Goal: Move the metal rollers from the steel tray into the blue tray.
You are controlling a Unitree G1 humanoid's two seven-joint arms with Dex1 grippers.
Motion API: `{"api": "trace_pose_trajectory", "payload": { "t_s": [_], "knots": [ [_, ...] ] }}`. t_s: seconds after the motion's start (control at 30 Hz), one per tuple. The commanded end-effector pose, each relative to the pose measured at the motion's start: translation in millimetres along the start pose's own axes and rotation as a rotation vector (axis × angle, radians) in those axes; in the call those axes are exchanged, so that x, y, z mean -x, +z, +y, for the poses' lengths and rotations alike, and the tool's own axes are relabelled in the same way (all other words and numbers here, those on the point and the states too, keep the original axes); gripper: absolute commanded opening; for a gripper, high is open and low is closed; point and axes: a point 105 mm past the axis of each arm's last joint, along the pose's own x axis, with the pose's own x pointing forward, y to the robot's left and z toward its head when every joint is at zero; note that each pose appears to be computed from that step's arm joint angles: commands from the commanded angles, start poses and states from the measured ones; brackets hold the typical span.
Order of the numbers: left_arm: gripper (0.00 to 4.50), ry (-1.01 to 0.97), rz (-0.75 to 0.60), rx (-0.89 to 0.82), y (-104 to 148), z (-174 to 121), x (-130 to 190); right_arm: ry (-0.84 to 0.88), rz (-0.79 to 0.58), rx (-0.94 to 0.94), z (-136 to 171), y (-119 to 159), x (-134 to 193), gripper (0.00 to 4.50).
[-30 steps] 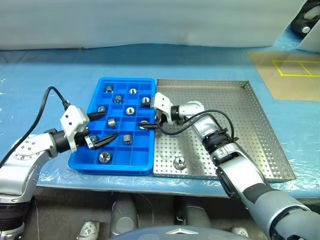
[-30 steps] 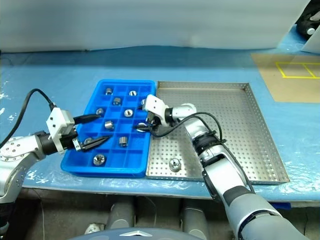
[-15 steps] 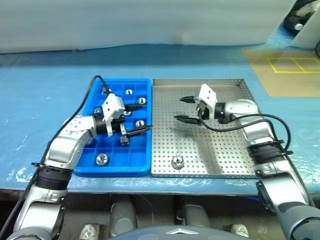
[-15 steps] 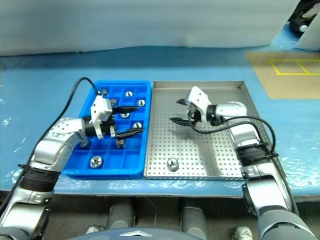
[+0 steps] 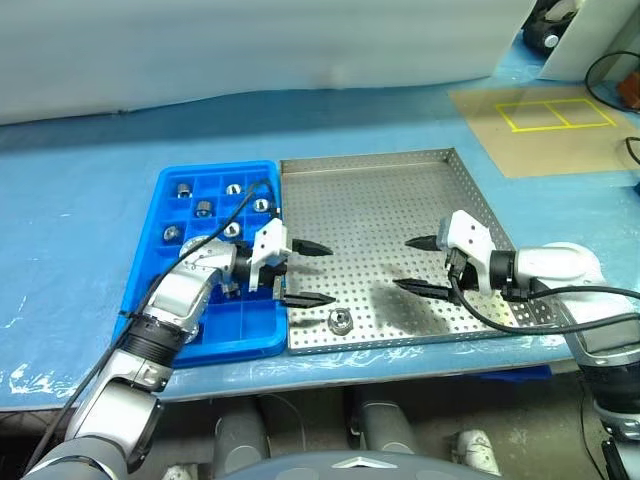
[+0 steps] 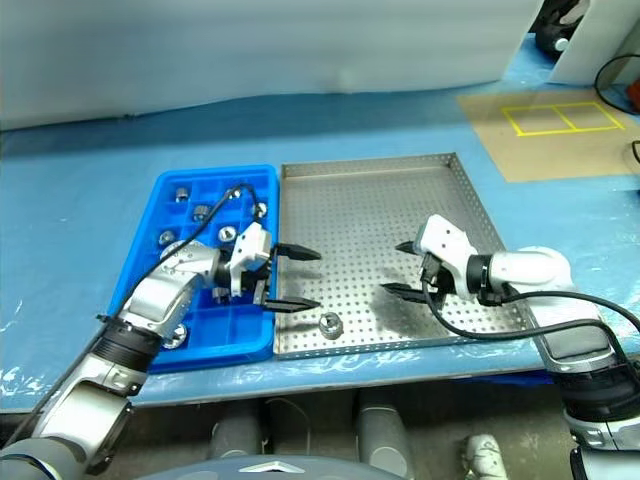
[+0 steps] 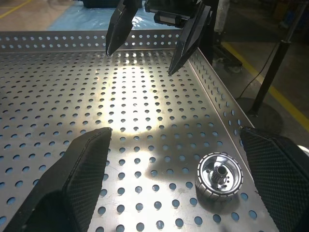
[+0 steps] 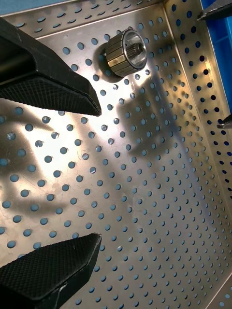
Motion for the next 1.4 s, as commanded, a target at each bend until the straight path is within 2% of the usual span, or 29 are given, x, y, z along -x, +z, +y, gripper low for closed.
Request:
{"api": "trace_pose_trajectory", "payload": {
  "t_s": [0.03,0.3,0.57,0.73,0.93,1.17,1.27,1.4],
  "knots": [
    [4.50,-0.036,-0.005,-0.058,6.6,0.8,-5.2,-0.045,-0.034,0.010,5.0,12.0,7.9,4.01],
    [4.50,-0.001,-0.009,-0.026,3.3,-5.4,3.8,0.001,-0.025,-0.027,33.3,9.6,3.5,4.01],
    [4.50,0.142,-0.013,0.000,11.9,-4.2,29.5,0.037,-0.043,-0.043,39.5,13.8,-5.2,4.01],
    [4.50,0.195,0.005,0.037,11.2,-10.9,39.6,0.110,-0.073,-0.038,48.9,20.4,-18.6,4.01],
    [4.50,0.233,0.001,0.020,22.6,-8.8,44.6,0.214,-0.115,-0.007,51.2,29.3,-47.0,4.01],
    [4.50,0.286,0.024,0.005,27.4,-10.9,55.9,0.300,-0.113,0.001,54.0,20.5,-75.3,4.01],
    [4.50,0.316,0.022,0.001,32.6,-12.3,61.3,0.339,-0.080,-0.010,56.2,8.8,-79.9,4.01],
    [4.50,0.349,0.033,0.003,35.0,-14.8,68.3,0.354,-0.082,0.007,54.5,7.4,-82.6,4.01]
  ]
}}
